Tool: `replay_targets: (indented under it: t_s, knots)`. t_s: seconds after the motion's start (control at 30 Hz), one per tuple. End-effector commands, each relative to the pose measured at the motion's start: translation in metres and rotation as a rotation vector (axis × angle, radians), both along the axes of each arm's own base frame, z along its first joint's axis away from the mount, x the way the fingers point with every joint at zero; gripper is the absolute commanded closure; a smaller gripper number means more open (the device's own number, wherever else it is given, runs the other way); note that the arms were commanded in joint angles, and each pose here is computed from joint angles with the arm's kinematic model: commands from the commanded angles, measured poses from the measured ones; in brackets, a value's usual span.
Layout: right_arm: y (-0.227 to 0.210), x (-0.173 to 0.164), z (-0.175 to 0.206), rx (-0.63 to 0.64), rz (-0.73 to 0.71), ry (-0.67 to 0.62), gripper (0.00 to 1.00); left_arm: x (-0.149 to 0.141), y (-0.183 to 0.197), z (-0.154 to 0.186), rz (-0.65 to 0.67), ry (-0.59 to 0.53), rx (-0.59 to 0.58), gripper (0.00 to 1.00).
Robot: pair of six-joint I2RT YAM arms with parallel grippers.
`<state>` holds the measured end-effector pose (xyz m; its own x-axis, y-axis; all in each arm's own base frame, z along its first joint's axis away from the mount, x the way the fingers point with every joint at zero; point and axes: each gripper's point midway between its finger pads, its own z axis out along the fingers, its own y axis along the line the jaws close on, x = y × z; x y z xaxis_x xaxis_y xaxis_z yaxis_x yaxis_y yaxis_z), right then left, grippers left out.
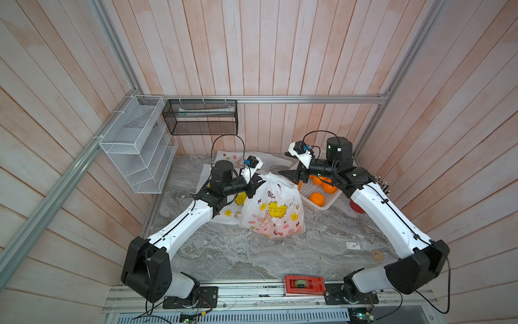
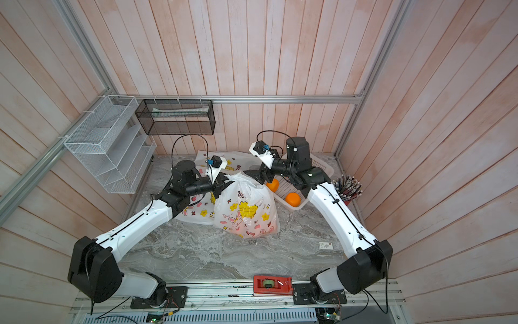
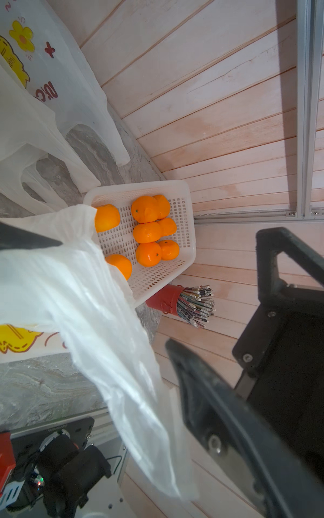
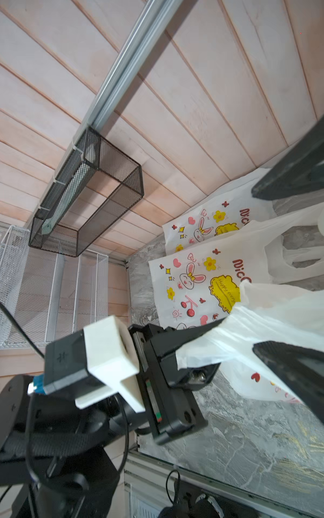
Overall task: Place the oranges into plastic bags & tie knots
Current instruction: Tie the plastic bag at the center of the board.
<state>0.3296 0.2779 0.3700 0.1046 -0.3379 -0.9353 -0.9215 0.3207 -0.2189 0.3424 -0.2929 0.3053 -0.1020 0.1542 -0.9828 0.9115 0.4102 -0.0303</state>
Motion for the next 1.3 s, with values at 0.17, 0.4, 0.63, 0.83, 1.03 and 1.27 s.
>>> replay_targets:
  t_s: [0.17,0.4,0.63,0.83,1.03,1.27]
  knots:
    - [0.002,-0.014,-0.039,-0.064,-0.001,0.097,0.2,-0.007,0.001,0.006,-0.008,-0.032,0.001,1.0]
    - [0.007,-0.014,-0.063,-0.099,-0.018,0.148,0.2,-0.007,0.001,0.007,-0.005,-0.033,0.001,1.0]
    - [0.014,-0.015,-0.079,-0.121,-0.031,0.214,0.19,-0.007,0.002,0.006,0.004,-0.03,0.004,1.0]
    - [0.014,-0.01,-0.093,-0.137,-0.083,0.27,0.25,-0.007,0.002,0.006,0.016,-0.029,0.008,1.0]
    - [0.01,-0.006,-0.096,-0.15,-0.136,0.299,0.52,-0.008,0.002,0.008,0.044,-0.032,0.015,1.0]
    - [-0.007,0.01,-0.074,-0.151,-0.268,0.205,0.84,-0.009,0.003,0.007,0.073,-0.018,0.025,1.0]
